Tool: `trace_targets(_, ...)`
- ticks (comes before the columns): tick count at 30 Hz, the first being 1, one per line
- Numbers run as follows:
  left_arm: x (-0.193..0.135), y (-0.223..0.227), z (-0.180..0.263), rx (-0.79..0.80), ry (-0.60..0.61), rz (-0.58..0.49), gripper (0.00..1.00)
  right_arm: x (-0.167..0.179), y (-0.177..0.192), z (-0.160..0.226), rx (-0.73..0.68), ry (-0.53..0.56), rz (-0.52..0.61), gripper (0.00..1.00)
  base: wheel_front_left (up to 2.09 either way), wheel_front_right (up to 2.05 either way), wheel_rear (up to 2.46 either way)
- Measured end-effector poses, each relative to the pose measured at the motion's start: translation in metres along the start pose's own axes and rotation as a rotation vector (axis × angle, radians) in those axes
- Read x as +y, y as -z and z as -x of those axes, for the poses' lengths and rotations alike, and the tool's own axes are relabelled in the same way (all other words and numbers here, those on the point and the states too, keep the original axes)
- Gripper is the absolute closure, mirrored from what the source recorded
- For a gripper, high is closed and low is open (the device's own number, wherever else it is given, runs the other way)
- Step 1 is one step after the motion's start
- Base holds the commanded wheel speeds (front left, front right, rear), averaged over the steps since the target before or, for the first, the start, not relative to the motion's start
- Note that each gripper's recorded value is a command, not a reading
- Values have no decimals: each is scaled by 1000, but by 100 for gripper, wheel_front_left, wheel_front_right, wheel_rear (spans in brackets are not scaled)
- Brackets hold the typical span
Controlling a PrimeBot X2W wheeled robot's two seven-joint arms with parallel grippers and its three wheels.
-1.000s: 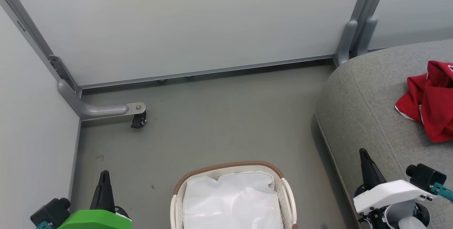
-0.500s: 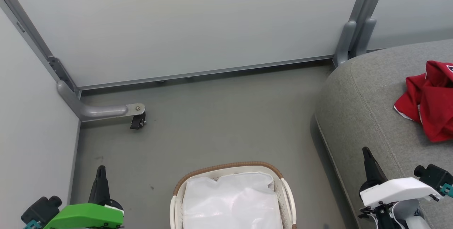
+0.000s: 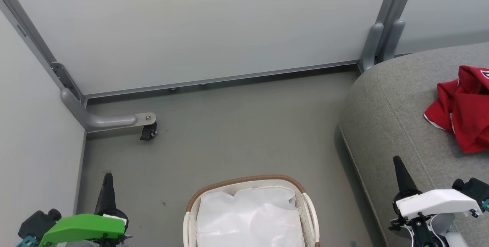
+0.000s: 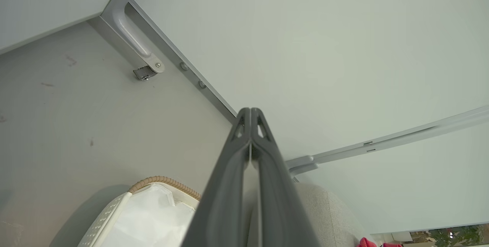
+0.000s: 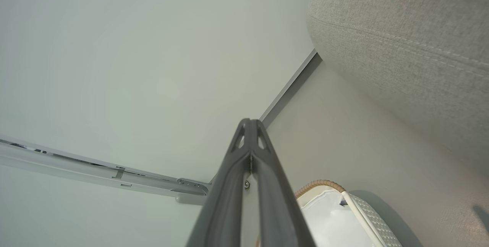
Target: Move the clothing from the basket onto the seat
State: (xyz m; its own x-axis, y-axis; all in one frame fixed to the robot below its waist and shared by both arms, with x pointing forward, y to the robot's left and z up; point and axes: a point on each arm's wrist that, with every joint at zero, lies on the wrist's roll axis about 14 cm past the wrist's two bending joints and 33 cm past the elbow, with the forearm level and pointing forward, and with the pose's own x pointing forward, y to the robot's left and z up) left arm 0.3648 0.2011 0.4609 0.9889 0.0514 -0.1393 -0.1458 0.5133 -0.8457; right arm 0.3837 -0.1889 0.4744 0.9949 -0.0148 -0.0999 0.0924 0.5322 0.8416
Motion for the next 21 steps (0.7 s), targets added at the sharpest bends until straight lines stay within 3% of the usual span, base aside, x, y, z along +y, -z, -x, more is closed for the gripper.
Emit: trace_targets(21,-12,-7,-7,0,36,202,100,6,-8,-2,-6,-20,-211,100,0,0,0)
